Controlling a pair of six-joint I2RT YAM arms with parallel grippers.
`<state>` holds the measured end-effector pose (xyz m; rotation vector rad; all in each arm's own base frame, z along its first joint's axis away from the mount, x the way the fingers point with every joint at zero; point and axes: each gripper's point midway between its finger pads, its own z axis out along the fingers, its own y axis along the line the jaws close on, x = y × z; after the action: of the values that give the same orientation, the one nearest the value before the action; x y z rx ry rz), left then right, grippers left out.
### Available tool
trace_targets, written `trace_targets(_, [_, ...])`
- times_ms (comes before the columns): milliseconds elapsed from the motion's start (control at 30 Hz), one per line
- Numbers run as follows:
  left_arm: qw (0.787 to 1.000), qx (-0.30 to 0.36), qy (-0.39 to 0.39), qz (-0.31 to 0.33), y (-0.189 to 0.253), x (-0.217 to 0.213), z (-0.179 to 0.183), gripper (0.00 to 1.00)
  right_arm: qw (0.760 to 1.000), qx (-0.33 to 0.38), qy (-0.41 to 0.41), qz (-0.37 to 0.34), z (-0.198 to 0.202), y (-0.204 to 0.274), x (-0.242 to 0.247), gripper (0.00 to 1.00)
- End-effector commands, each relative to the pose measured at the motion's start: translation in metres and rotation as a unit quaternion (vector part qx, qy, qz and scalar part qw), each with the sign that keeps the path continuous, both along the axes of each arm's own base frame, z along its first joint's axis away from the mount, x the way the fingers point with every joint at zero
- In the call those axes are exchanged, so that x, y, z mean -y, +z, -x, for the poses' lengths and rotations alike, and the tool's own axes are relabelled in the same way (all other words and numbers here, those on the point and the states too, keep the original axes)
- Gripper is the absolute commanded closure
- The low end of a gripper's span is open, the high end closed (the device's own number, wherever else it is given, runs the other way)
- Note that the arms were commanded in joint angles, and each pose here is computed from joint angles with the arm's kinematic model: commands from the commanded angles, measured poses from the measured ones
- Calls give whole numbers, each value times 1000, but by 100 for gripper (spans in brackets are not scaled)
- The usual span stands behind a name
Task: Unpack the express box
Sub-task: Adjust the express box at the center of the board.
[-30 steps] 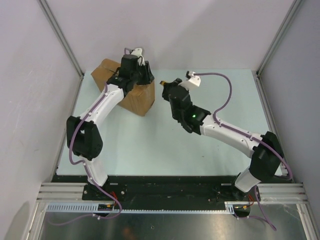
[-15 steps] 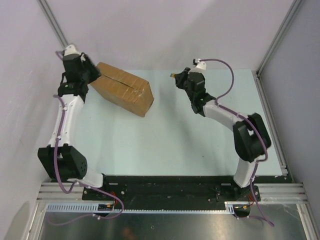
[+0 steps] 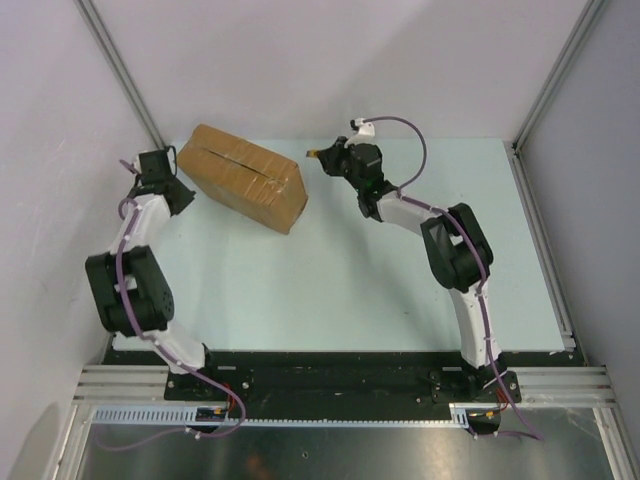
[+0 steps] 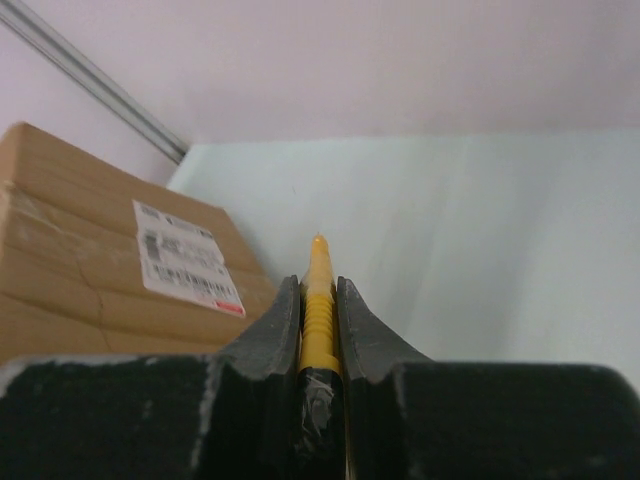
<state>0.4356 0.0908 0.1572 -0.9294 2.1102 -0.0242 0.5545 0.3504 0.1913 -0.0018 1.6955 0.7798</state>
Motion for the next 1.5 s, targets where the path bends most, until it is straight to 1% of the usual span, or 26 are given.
trace_targets(0, [997,7,-6,78,-18,17,-30,82,996,81,18,-37,-18,51,-15,100])
trace_targets(67, [994,2,-9,105,-31,23,-41,82,995,91,18,-42,-28,52,-21,100])
trace_targets(100, [994,11,-14,109,-25,25,-50,82,994,92,33,-43,-29,51,-26,100])
trace_targets(133, [993,6,-17,119,-33,26,-55,82,993,99,43,-48,-32,55,-32,100])
trace_targets(167, [992,7,-19,125,-34,27,-59,82,992,99,69,-48,-29,53,-41,100])
trace_targets(233, [990,18,-34,132,-29,31,-72,79,989,98,94,-54,-23,53,-52,100])
trace_targets(267, [987,18,-58,152,-32,41,-77,78,988,100,106,-54,-18,54,-58,100])
trace_targets(367, [977,31,-125,169,-27,65,-90,75,986,86,133,-43,-3,44,-72,100])
trace_targets(567, [964,53,-204,164,-14,87,-102,69,986,46,156,-17,31,31,-73,100])
trace_targets(633, [954,63,-242,165,-8,96,-107,67,986,37,160,-8,46,34,-69,100])
trace_targets(667, [950,66,-257,166,-7,99,-109,67,986,23,163,11,54,25,-71,100])
trace_targets(700, [939,77,-287,171,1,107,-111,66,985,32,169,19,65,38,-72,100])
trace_targets(767, [934,79,-303,171,-1,110,-115,66,982,16,178,54,90,27,-81,100])
trace_targets(800, [931,81,-312,169,0,112,-115,65,980,39,181,70,100,43,-81,100])
trace_targets(867, [919,85,-342,177,0,122,-113,64,977,33,188,92,117,39,-85,100])
trace_targets(900, [913,85,-359,177,-2,126,-111,64,972,44,206,104,133,42,-95,100])
trace_targets(933, [900,88,-380,192,-1,134,-107,64,969,56,217,107,145,54,-100,100])
trace_targets(967, [895,86,-390,199,-3,138,-104,64,966,54,220,120,153,53,-103,100])
trace_targets(1000, [889,83,-402,200,-9,140,-100,64,961,62,234,132,169,54,-114,100])
trace_targets(1067, [875,88,-427,209,-8,147,-92,64,957,84,235,150,181,65,-118,100])
trace_targets(1133, [876,85,-431,198,-12,143,-86,64,952,88,240,169,192,65,-124,100])
trace_targets(1167, [879,85,-428,190,-11,140,-85,64,954,89,228,174,190,68,-122,100])
trace_targets(1233, [882,95,-425,179,0,133,-84,63,956,84,213,182,186,67,-115,100])
trace_targets(1267, [882,99,-426,175,4,132,-85,63,959,85,192,188,181,71,-108,100])
trace_targets(1333, [884,115,-425,155,21,129,-88,62,960,82,184,197,179,74,-98,100])
trace_targets(1467, [885,141,-423,131,50,125,-98,61,959,102,177,194,188,102,-81,100])
